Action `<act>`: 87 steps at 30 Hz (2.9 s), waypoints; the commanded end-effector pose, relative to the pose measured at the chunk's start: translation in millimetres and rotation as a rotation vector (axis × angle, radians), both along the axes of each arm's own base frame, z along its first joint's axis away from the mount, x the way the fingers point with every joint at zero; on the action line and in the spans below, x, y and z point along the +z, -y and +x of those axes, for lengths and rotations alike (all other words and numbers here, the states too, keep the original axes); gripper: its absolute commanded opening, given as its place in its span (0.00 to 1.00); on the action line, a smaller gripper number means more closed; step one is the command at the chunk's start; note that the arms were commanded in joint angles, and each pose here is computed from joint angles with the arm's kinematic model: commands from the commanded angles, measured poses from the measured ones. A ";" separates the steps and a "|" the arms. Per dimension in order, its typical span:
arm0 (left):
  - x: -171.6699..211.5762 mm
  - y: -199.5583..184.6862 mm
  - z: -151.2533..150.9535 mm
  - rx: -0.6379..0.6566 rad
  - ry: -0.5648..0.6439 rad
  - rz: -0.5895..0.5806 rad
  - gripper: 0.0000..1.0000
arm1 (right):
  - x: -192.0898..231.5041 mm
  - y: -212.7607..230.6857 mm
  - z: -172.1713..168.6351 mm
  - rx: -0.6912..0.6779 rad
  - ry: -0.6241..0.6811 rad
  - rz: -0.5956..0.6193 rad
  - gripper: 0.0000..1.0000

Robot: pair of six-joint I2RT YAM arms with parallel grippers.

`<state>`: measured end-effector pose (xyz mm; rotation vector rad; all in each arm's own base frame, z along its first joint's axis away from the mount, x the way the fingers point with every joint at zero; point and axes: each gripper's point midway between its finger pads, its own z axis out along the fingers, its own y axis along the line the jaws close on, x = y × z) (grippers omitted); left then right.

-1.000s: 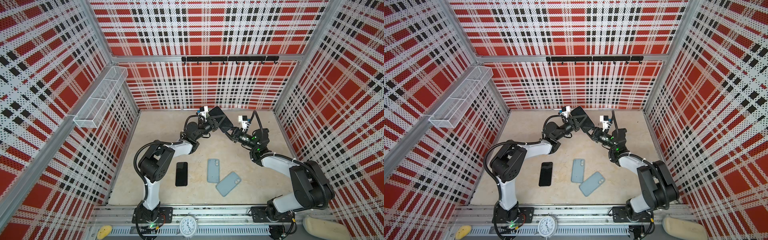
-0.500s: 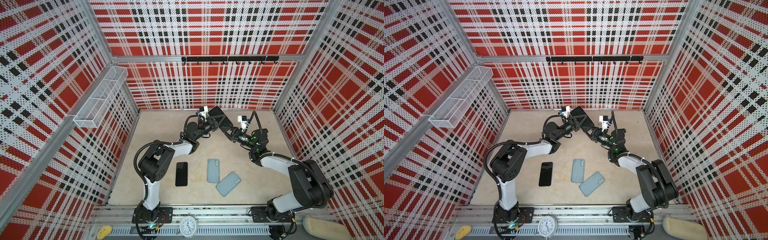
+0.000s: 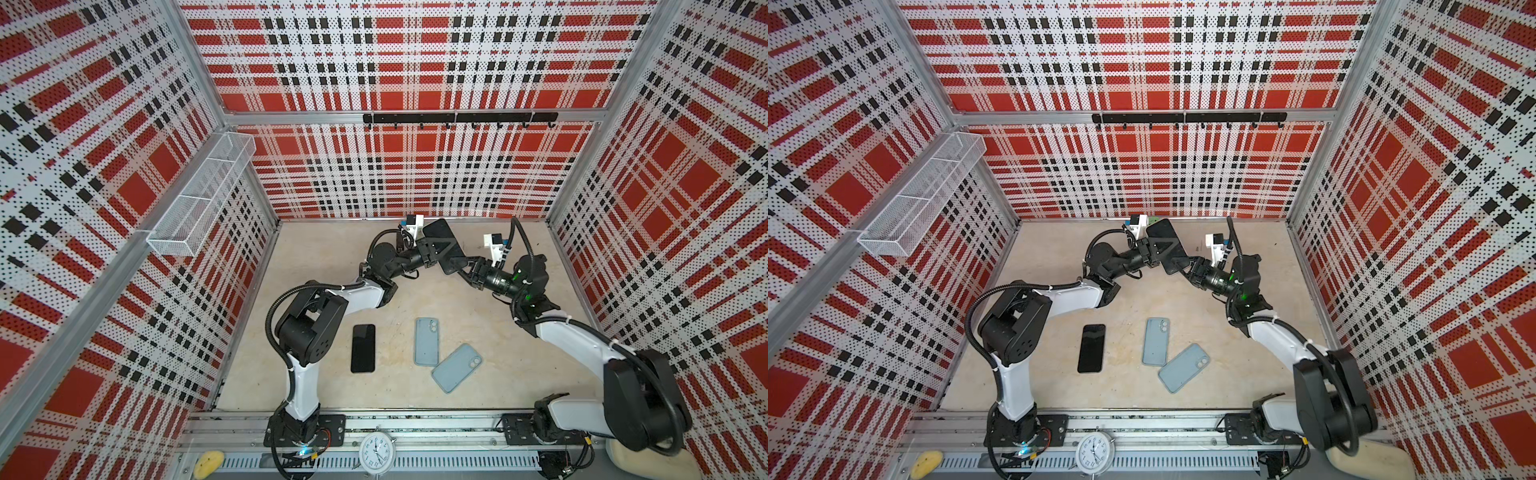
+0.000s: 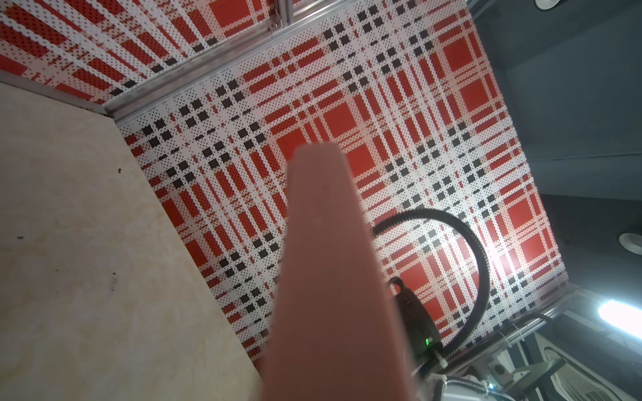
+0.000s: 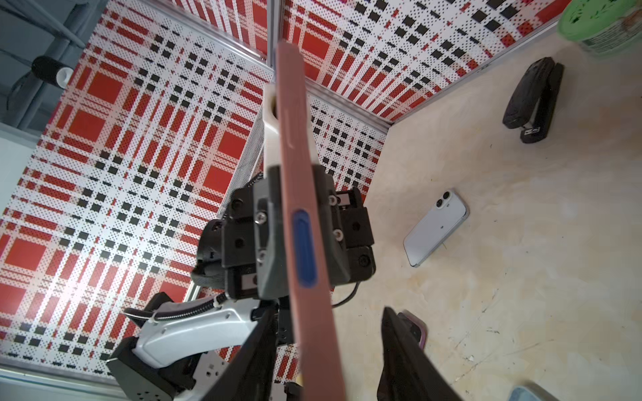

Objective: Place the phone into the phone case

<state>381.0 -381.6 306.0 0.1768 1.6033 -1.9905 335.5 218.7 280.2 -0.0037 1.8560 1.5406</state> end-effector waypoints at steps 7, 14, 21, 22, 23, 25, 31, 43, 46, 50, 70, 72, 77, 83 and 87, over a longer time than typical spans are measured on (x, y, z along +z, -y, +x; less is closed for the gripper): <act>40.7 -10.4 -35.0 -0.160 0.128 0.006 0.09 | 16.6 1.1 -30.0 0.103 0.158 -0.247 0.42; 41.0 -10.9 -42.1 -0.197 0.135 0.011 0.09 | 28.4 2.7 -28.1 0.098 0.188 -0.217 0.38; 41.2 -14.9 -38.4 -0.178 0.135 0.024 0.10 | 26.5 -1.9 -24.5 0.122 0.173 -0.167 0.20; 41.8 -14.7 -38.3 -0.179 0.136 0.024 0.10 | 26.1 -1.6 -23.8 0.119 0.170 -0.163 0.19; 41.4 -14.6 -38.0 -0.178 0.134 0.025 0.10 | 25.5 -1.2 -23.5 0.115 0.168 -0.164 0.19; 39.5 -14.7 -37.1 -0.176 0.132 0.031 0.10 | 25.9 1.1 -22.7 0.105 0.168 -0.168 0.19; 28.1 -12.8 -36.3 -0.187 0.122 0.080 0.10 | 29.7 26.0 -10.9 0.005 0.153 -0.184 0.43; 1.2 -1.2 -43.5 -0.256 0.119 0.191 0.09 | 44.8 19.1 31.6 0.086 0.241 -0.119 0.51; 5.0 2.6 -48.6 -0.273 0.128 0.187 0.09 | 43.5 12.3 37.7 0.131 0.248 -0.068 0.51; 11.7 7.3 -53.1 -0.290 0.137 0.178 0.10 | 32.7 6.2 44.4 0.144 0.231 -0.058 0.50; 19.3 20.3 -57.8 -0.304 0.139 0.163 0.17 | 29.5 -5.6 52.3 0.137 0.234 -0.020 0.00; 22.0 18.9 -57.1 -0.295 0.146 0.161 0.22 | 28.4 -4.6 52.2 0.127 0.230 -0.024 0.00; 30.6 9.0 -54.4 -0.246 0.175 0.156 0.43 | 31.5 1.8 54.8 0.078 0.217 -0.049 0.00; 31.6 -11.3 -46.3 -0.152 0.200 0.173 0.64 | 37.1 23.9 61.7 -0.030 0.171 -0.072 0.00; 27.0 -25.8 -40.2 -0.089 0.200 0.198 0.92 | 43.6 34.2 58.8 -0.067 0.159 -0.093 0.00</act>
